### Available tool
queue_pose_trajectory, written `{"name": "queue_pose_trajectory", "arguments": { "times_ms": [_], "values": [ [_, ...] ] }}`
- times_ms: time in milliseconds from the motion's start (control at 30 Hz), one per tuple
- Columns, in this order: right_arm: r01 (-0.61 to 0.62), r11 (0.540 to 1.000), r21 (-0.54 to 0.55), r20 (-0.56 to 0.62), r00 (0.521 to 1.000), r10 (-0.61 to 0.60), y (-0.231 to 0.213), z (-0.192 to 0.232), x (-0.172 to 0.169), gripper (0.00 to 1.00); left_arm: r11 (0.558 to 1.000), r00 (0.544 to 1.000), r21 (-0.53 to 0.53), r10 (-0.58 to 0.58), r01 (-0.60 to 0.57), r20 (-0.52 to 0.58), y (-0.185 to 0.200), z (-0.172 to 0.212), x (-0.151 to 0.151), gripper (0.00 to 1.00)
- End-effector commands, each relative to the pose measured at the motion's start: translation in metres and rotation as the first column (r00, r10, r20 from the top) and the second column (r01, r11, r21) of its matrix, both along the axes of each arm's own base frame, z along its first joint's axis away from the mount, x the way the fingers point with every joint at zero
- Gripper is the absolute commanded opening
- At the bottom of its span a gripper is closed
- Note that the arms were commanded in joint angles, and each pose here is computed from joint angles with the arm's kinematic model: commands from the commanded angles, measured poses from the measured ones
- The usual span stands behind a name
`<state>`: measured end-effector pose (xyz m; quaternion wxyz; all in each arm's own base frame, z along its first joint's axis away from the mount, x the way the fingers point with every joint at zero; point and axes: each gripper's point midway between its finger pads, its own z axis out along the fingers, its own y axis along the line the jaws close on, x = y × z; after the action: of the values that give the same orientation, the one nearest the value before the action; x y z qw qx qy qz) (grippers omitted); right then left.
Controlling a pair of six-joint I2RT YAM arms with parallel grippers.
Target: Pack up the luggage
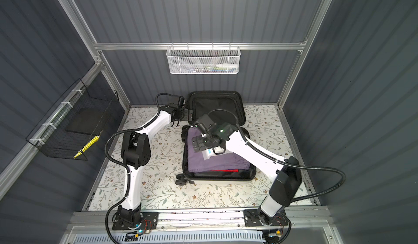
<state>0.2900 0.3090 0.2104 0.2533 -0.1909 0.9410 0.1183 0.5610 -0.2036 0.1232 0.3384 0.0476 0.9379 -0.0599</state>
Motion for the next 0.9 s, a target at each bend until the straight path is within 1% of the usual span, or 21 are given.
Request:
{"name": "queue_pose_trajectory", "arguments": {
  "times_ms": [0,233,367,533,633,733,867],
  "values": [
    [-0.056,0.993,-0.105,0.038,0.997,0.060,0.017,-0.004,-0.002,0.99,1.000,1.000,0.027,0.017,-0.017,0.007,0.014,0.004,0.008,1.00],
    [-0.161,0.972,-0.170,0.049,0.984,0.171,0.074,-0.021,-0.013,0.99,1.000,1.000,0.018,0.014,-0.013,-0.015,0.022,-0.010,0.007,1.00],
    [-0.185,0.954,-0.234,0.044,0.979,0.200,0.089,-0.038,-0.020,0.99,1.000,1.000,0.011,0.015,-0.015,-0.025,0.025,-0.016,0.007,1.00],
    [-0.141,0.918,-0.370,0.039,0.985,0.167,0.074,-0.068,-0.023,0.99,1.000,0.999,-0.002,0.020,-0.020,-0.036,0.028,-0.020,0.006,1.00],
    [-0.105,0.901,-0.421,0.040,0.990,0.134,0.058,-0.081,-0.023,0.99,1.000,0.999,-0.006,0.023,-0.024,-0.046,0.031,-0.023,0.004,1.00],
    [-0.082,0.885,-0.457,0.036,0.993,0.110,0.042,-0.090,-0.025,0.99,1.000,0.998,-0.004,0.027,-0.028,-0.055,0.034,-0.026,0.001,1.00],
    [-0.054,0.876,-0.479,0.027,0.997,0.076,0.024,-0.097,-0.028,0.99,0.999,0.997,0.002,0.046,-0.046,-0.062,0.040,-0.028,-0.004,1.00]
  ]
}}
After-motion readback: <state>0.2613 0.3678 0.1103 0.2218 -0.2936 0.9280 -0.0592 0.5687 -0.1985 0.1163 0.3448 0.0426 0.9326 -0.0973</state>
